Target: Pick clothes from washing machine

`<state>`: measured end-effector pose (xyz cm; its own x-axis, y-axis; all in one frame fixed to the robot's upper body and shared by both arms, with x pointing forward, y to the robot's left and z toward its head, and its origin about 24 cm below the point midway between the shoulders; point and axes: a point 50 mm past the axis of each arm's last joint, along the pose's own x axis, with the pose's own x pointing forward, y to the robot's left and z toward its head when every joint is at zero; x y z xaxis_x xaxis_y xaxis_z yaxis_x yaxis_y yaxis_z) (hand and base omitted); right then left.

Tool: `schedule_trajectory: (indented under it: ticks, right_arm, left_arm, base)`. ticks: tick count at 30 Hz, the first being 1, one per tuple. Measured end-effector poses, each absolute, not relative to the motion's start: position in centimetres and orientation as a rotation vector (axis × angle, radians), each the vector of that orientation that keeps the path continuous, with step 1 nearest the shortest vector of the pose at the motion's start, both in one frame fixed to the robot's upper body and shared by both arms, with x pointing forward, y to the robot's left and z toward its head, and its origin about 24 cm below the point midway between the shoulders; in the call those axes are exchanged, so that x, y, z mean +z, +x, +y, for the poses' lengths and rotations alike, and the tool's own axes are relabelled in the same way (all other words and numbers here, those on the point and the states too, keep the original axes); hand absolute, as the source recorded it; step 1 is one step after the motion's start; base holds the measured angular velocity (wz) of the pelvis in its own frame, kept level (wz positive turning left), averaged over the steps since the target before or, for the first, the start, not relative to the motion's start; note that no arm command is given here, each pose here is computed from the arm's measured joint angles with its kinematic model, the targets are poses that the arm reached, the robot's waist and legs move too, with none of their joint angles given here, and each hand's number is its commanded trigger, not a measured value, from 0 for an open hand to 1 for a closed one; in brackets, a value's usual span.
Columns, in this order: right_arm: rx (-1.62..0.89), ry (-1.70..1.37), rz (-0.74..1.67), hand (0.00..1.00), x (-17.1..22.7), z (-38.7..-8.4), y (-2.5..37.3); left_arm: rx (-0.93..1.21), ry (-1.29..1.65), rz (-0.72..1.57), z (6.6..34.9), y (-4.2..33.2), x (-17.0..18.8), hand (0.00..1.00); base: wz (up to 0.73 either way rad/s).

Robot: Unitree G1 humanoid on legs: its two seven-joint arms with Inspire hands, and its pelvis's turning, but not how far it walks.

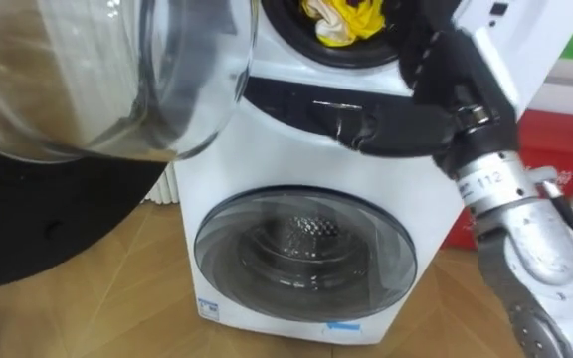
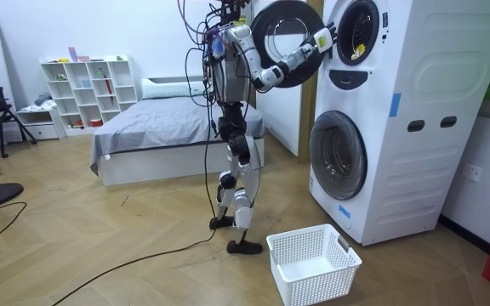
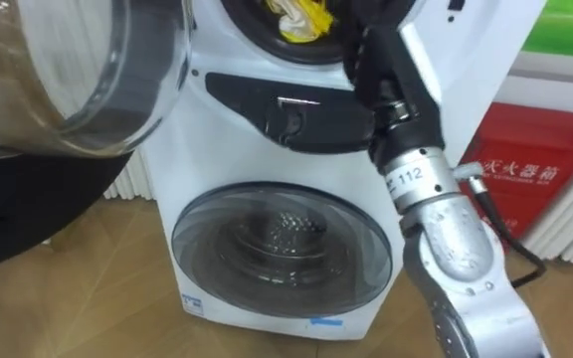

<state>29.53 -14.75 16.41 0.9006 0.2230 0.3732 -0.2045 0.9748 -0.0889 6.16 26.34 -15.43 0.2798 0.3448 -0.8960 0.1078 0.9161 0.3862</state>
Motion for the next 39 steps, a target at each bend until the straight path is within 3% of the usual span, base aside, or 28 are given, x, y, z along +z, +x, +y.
schedule_trajectory:
  ticks: [11, 18, 22, 31, 39]
  right_arm:
    - [0.185, -0.05, -0.295, 0.0, 14.2, -15.2, 30.5]
    - [0.154, -0.074, -0.34, 0.0, 15.2, -15.6, 30.0]
    - [0.097, -0.131, -0.38, 0.0, 16.1, -16.7, 29.9]
    - [0.135, -0.118, -0.374, 0.0, 15.1, -16.8, 28.6]
    - [0.185, -0.113, -0.325, 0.0, 14.5, -16.6, 28.7]
  left_arm:
    - [0.146, 0.38, 1.424, 26.5, 1.6, -15.8, 0.0]
    - [0.127, 0.365, 1.387, 26.3, 3.4, -15.7, 0.0]
    - [0.133, 0.371, 1.273, 26.6, 7.1, -15.0, 0.0]
    - [0.107, 0.382, 1.188, 26.4, 10.3, -14.3, 0.0]
    - [0.093, 0.343, 1.249, 26.0, 8.0, -14.9, 0.0]
  base:
    - [-0.13]
    - [0.08]
    - [-0.05]
    - [-0.19]
    - [0.18]
